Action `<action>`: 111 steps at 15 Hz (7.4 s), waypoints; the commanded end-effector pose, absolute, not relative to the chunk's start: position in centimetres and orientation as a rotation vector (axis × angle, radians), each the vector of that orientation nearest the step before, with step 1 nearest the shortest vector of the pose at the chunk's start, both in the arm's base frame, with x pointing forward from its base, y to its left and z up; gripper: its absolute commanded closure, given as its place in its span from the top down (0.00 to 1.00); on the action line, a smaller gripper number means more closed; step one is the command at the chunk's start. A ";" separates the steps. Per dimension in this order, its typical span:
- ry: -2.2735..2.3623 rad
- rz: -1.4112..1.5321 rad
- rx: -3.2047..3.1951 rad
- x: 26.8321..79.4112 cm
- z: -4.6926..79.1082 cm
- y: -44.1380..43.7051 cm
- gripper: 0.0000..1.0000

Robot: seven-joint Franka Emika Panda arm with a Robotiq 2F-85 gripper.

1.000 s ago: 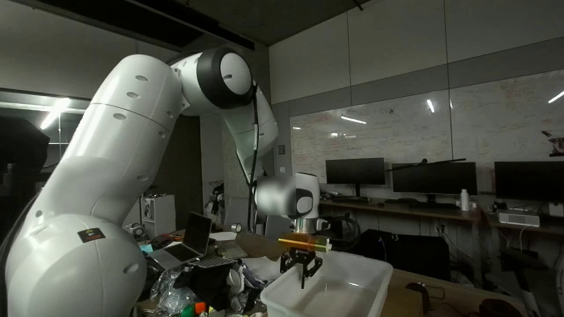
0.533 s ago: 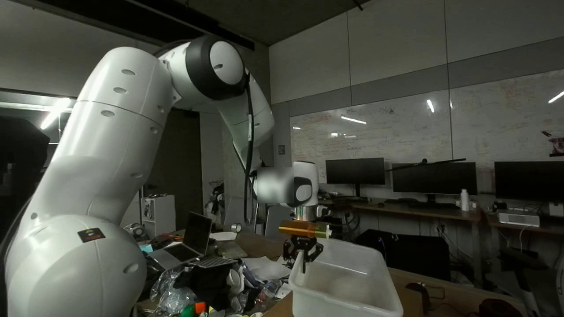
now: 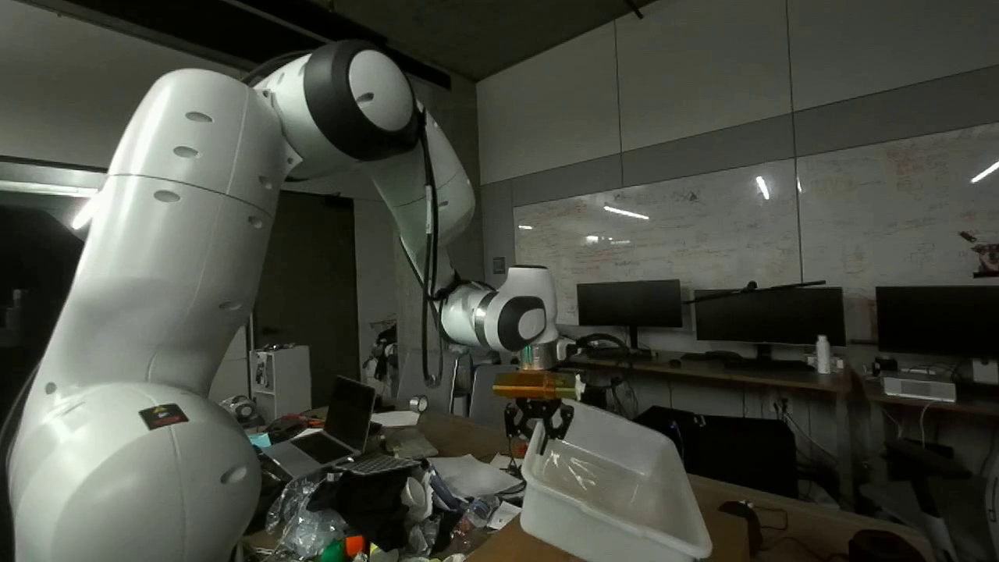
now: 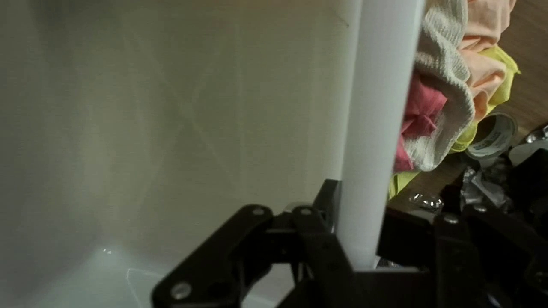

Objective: Pick up the fabrics from the plastic dish and put them on the table. Pick up the plastic dish from the box and put it on the table.

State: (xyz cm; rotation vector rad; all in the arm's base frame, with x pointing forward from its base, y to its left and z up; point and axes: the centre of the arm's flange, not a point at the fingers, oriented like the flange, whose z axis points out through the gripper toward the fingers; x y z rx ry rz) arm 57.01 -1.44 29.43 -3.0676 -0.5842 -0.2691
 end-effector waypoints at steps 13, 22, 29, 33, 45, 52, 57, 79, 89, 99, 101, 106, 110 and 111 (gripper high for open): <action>-0.839 -0.795 -3.197 53.2 40.1 6.3 0.01; -1.021 -0.885 -3.168 51.4 41.9 11.9 0.01; -1.157 -0.934 -3.064 50.5 42.9 16.9 0.01; -1.245 -0.968 -2.992 49.5 43.5 20.4 0.01; -1.426 -0.957 -2.900 47.8 42.4 26.3 0.01; -1.407 -1.086 -2.938 49.4 42.1 27.6 0.01; -1.368 -1.094 -2.957 50.7 42.0 27.6 0.31; -0.440 -0.308 -3.189 51.1 48.7 8.2 1.00; 0.270 -0.452 -3.069 43.3 48.7 -9.5 1.00; 0.378 -0.506 -3.004 38.5 48.4 -13.9 1.00; 0.331 -0.384 -3.030 38.1 48.2 -14.1 1.00; 0.172 -0.190 -3.001 36.4 47.6 -14.9 1.00; 0.169 -0.176 -3.013 36.3 46.3 -15.2 1.00; 0.159 -0.175 -3.010 36.1 46.3 -15.4 1.00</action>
